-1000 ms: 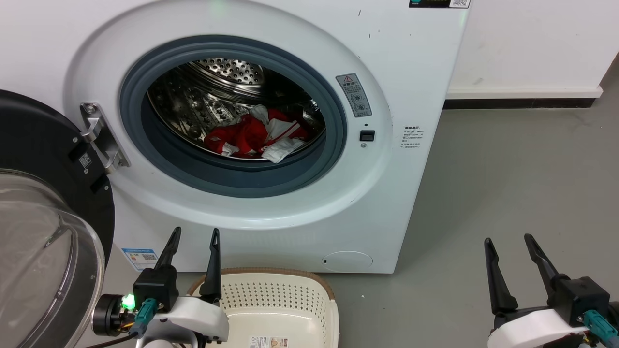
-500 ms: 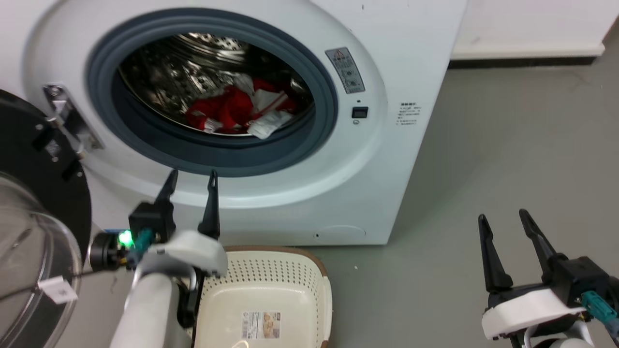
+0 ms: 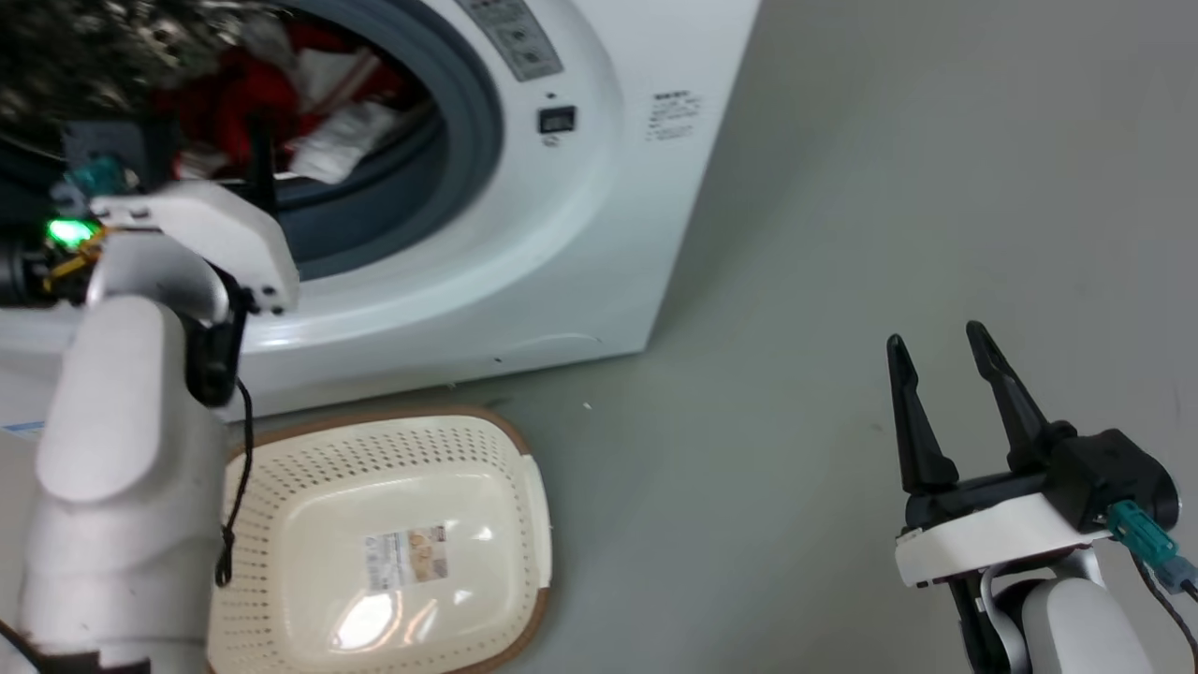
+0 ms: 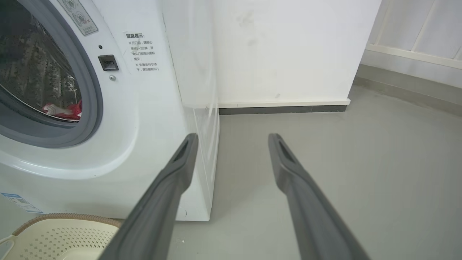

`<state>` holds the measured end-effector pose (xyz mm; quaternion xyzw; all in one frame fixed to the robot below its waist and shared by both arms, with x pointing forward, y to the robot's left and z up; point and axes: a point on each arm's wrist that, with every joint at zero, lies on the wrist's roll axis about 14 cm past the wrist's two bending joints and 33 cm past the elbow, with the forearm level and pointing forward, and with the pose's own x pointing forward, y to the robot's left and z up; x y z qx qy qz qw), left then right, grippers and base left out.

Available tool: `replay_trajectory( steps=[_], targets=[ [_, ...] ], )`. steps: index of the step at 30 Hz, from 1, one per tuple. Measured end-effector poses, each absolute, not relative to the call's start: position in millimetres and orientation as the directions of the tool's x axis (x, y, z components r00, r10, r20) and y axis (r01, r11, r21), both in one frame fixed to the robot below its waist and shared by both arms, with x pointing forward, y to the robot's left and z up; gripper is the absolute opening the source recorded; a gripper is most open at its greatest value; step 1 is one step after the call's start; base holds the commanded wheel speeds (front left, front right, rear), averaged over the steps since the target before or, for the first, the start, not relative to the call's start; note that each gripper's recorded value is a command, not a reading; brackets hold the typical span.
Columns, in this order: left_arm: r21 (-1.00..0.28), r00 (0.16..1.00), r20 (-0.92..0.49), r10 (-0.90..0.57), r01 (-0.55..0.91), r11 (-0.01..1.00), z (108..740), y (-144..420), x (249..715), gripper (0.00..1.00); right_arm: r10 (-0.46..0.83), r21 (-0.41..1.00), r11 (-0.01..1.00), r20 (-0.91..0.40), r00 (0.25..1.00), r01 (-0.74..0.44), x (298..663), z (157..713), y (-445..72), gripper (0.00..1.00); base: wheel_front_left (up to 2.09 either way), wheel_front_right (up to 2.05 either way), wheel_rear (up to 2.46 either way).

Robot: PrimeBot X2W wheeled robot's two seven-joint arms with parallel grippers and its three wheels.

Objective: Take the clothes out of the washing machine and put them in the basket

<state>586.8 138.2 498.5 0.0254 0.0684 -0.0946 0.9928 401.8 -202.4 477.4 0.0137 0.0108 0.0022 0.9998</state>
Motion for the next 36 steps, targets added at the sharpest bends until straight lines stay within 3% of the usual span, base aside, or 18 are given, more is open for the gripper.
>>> replay_trajectory(
  steps=[17, 27, 33, 36],
  targets=[
    [0.020, 0.852, -0.490, -0.186, 0.224, 0.974, 386.4, 125.0, 692.7, 1.00, -0.128, 0.057, 0.988, -0.191, 0.973, 0.141, 403.4, 413.2, -246.7, 1.00, 0.00, 0.00, 0.00],
    [-0.009, 0.749, -0.636, -0.185, 0.233, 0.973, 351.5, 114.9, 717.8, 1.00, -0.175, 0.058, 0.979, -0.252, 0.952, 0.195, 395.7, 395.2, -260.0, 1.00, 0.00, 0.00, 0.00],
    [-0.019, 0.627, -0.762, -0.163, 0.230, 0.973, 328.5, 114.4, 706.1, 1.00, -0.183, 0.056, 0.977, -0.270, 0.945, 0.205, 394.5, 389.3, -262.6, 1.00, 0.00, 0.00, 0.00],
    [-0.016, 0.606, -0.781, -0.149, 0.220, 0.975, 328.5, 115.2, 703.9, 1.00, -0.182, 0.059, 0.977, -0.268, 0.946, 0.204, 396.9, 388.8, -262.8, 1.00, 0.00, 0.00, 0.00]
  ],
)
